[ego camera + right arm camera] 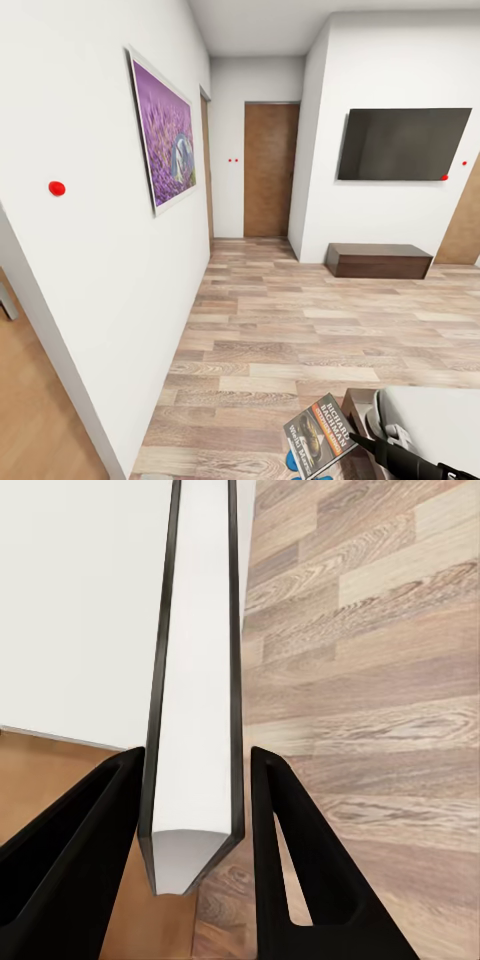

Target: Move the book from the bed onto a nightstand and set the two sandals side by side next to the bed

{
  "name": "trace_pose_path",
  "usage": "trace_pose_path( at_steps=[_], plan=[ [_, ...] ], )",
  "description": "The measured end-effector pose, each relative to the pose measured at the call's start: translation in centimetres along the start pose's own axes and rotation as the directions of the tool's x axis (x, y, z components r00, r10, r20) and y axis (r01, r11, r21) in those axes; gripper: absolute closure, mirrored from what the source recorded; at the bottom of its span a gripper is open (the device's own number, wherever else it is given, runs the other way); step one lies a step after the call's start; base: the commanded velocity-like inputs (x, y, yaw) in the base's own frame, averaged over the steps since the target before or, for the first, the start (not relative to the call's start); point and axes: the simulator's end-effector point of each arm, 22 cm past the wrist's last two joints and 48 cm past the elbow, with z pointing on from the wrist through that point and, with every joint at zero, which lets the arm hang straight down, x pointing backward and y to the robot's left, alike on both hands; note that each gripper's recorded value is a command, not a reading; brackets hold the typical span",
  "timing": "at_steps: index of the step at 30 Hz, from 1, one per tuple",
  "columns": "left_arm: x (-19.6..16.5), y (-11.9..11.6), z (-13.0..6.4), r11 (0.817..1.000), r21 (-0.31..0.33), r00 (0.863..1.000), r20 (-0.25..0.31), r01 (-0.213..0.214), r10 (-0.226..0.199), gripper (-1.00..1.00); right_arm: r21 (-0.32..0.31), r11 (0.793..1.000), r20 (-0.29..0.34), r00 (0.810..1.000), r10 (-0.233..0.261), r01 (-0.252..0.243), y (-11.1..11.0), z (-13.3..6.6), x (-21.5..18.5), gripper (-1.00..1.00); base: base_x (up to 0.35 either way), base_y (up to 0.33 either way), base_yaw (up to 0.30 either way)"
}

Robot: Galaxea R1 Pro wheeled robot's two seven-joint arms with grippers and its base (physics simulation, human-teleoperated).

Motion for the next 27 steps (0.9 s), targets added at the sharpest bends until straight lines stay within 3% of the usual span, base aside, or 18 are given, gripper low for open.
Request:
trace_pose_path(
  at_steps=[17, 27],
  plan=[
    [0.0, -1.1, 0.1, 1.000, 0.015, 1.000, 0.001, 0.003, -0.003, -1.00, 0.000, 1.000, -0.001, 1.000, -0.001, 0.001, 0.0, 0.0, 0.0, 1.00, 0.287, 0.002, 0.016],
    [0.2, -1.1, 0.1, 1.000, 0.015, 1.000, -0.003, 0.004, -0.004, -1.00, 0.002, 1.000, -0.003, 1.000, 0.002, -0.002, -0.1, 0.0, 0.2, 1.00, 0.101, 0.029, 0.116]
  ],
)
